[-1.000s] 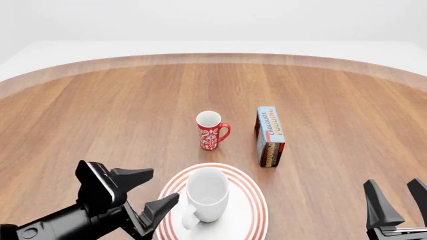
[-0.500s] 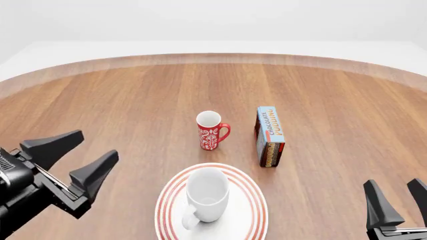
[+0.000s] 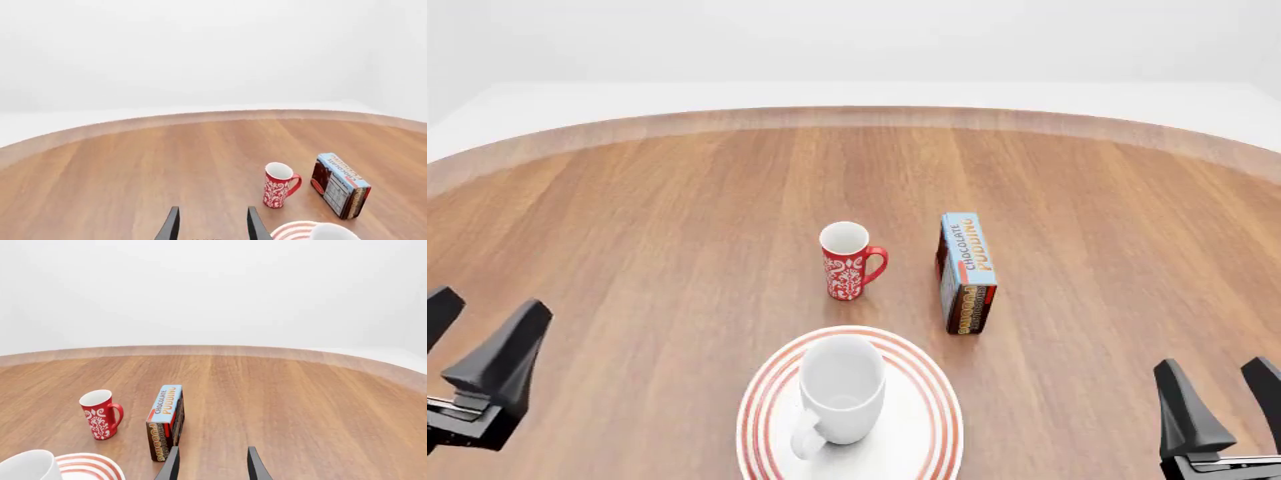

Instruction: Pick up the white mug and put it on the plate, and put the chocolate pudding to the right of the plate.

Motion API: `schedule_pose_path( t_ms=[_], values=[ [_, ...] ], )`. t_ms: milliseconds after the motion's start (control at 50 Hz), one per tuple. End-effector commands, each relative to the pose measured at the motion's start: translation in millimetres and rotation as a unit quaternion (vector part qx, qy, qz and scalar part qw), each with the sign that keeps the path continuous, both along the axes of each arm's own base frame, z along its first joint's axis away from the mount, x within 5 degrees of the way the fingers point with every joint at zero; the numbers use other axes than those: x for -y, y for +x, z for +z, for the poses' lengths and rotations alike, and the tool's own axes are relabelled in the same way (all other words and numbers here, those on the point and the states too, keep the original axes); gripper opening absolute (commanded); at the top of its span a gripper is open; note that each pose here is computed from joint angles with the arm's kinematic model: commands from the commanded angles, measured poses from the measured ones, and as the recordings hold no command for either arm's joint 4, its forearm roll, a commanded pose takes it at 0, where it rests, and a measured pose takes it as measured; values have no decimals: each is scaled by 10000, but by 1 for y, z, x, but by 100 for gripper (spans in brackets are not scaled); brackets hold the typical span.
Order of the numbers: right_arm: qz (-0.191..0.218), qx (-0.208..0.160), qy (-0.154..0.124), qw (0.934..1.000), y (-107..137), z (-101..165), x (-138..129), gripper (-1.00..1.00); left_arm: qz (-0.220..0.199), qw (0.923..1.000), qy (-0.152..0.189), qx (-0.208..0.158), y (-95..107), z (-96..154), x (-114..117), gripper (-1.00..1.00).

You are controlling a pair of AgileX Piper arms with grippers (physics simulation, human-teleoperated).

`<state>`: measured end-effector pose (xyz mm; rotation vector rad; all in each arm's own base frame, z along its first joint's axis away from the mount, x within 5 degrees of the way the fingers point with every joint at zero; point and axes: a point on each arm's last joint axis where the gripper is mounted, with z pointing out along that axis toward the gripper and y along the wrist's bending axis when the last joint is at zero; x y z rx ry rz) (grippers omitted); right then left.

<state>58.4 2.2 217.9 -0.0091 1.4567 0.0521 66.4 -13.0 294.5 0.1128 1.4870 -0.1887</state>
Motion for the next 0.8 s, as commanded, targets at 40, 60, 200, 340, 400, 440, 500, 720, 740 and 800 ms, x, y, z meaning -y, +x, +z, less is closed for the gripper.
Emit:
schedule_pose_path(
  t_ms=[40,60,200,340,400,440,500,720,740,800],
  values=[
    [0,-1,2,10000,0,0,0,100,540,9979,-321,183,-10,-28,-8,100],
    [-3,-2,3,10000,0,0,0,100,572,9976,-338,191,-10,-30,-9,100],
    [-10,-4,-6,10000,0,0,0,100,688,9962,-493,216,-12,-50,-11,100],
    [-2,5,-13,10000,0,0,0,100,803,9943,-660,258,-13,-62,-12,100],
    [-3,7,-21,10000,0,0,0,100,850,9934,-719,289,-13,-64,-13,100],
    [-4,8,-22,10000,0,0,0,100,875,9928,-754,301,-13,-66,-13,100],
    [-1,10,-26,10000,0,0,0,100,882,9926,-779,315,-12,-67,-13,100],
    [-3,10,-32,10000,0,0,0,100,932,9929,-663,314,-11,-74,-14,100],
    [-3,11,-36,10000,0,0,0,100,936,9932,-609,329,-11,-74,-13,100],
    [-7,9,-43,10000,0,0,0,100,941,9932,-597,329,-11,-74,-14,100]
  ],
)
